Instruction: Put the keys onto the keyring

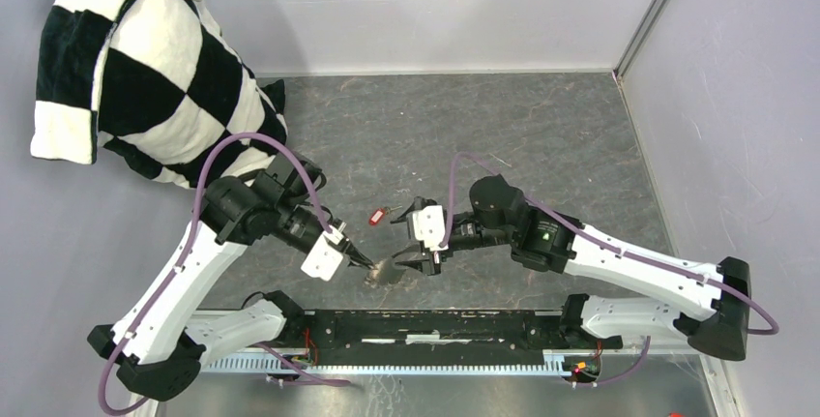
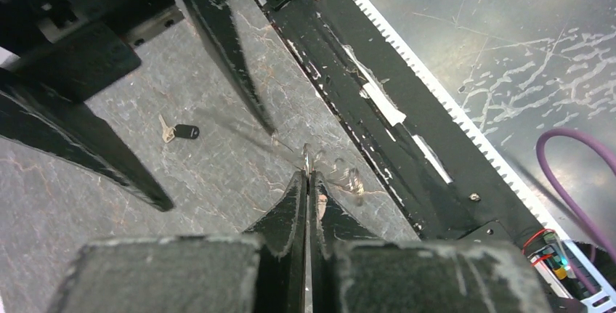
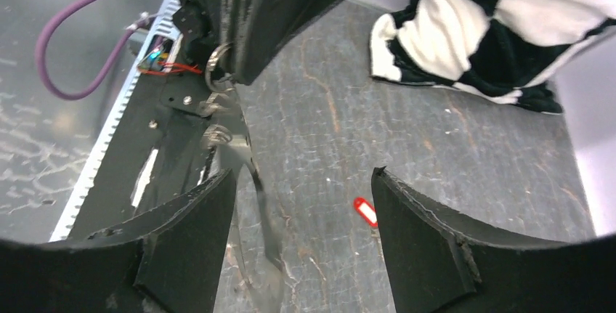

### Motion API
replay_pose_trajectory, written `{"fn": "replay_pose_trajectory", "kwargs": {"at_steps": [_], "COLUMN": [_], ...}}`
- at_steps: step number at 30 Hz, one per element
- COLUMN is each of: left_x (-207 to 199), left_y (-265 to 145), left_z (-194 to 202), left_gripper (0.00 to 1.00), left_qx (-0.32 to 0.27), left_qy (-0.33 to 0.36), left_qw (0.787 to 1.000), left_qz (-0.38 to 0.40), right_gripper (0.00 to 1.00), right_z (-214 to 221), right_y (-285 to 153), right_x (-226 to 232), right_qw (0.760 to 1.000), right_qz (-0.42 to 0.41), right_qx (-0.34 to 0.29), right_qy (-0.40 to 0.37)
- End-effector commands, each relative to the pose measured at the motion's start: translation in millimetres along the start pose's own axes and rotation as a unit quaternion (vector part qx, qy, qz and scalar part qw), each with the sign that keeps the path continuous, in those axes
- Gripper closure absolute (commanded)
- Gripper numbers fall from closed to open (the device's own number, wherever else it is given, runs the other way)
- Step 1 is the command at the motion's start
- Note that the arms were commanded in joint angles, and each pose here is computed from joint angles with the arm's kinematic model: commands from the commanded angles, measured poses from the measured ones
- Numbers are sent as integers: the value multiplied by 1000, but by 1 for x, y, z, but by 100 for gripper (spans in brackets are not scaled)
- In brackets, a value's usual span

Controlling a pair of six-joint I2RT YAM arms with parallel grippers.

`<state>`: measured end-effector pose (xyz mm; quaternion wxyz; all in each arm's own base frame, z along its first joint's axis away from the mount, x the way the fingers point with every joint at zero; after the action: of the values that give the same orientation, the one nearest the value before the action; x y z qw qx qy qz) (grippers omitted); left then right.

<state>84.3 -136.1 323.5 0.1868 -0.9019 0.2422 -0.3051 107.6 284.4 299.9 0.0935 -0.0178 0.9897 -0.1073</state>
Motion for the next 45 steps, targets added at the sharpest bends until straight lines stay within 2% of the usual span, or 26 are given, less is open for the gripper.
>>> {"fn": "replay_pose_trajectory", "kwargs": {"at_steps": [1, 4, 7, 10, 13, 22, 27, 38, 45], "left_x": [11, 11, 11, 11, 12, 14, 17, 9, 8], "left_y": [-2, -2, -2, -2, -3, -6, -9, -9, -8], "left_z": [-10, -9, -8, -7, -6, 0, 0, 8, 11], "left_gripper": [98, 98, 98, 98, 98, 98, 98, 98, 98], "left_qx": [-6, -4, 4, 9, 17, 49, 64, 86, 92], "left_qy": [51, 52, 56, 66, 82, 152, 192, 242, 251], "left_qw": [999, 999, 998, 998, 996, 987, 979, 966, 964], "left_qz": [-2, 1, 3, 3, 4, 4, -7, 15, 14], "right_gripper": [29, 44, 69, 88, 100, 100, 100, 100, 100], "right_z": [-7, -5, -3, 0, 3, 2, 3, -11, -2], "right_y": [6, 9, 8, 5, 3, 0, 0, -2, 0], "right_x": [4, 5, 4, 5, 7, 13, 14, 21, 27], "right_qw": [997, 996, 996, 996, 995, 993, 990, 980, 969], "right_qz": [-69, -86, -92, -92, -92, -104, -111, -149, -169], "right_qx": [2, 4, 8, 14, 16, 18, 39, 42, 69], "right_qy": [-23, -14, -1, 14, 29, 58, 81, 122, 164]}}
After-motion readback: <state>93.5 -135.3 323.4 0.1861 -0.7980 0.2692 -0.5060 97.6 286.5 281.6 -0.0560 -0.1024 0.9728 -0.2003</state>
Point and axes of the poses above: each gripper's point midway between its finger pads, its own y axis out along the fingers, its own x axis along the line the jaws close on, z = x × y, the point moved 8 cm from there along -y, back along the fingers, and after that the axes turned 10 degrees about y, right-handed, at the moved point
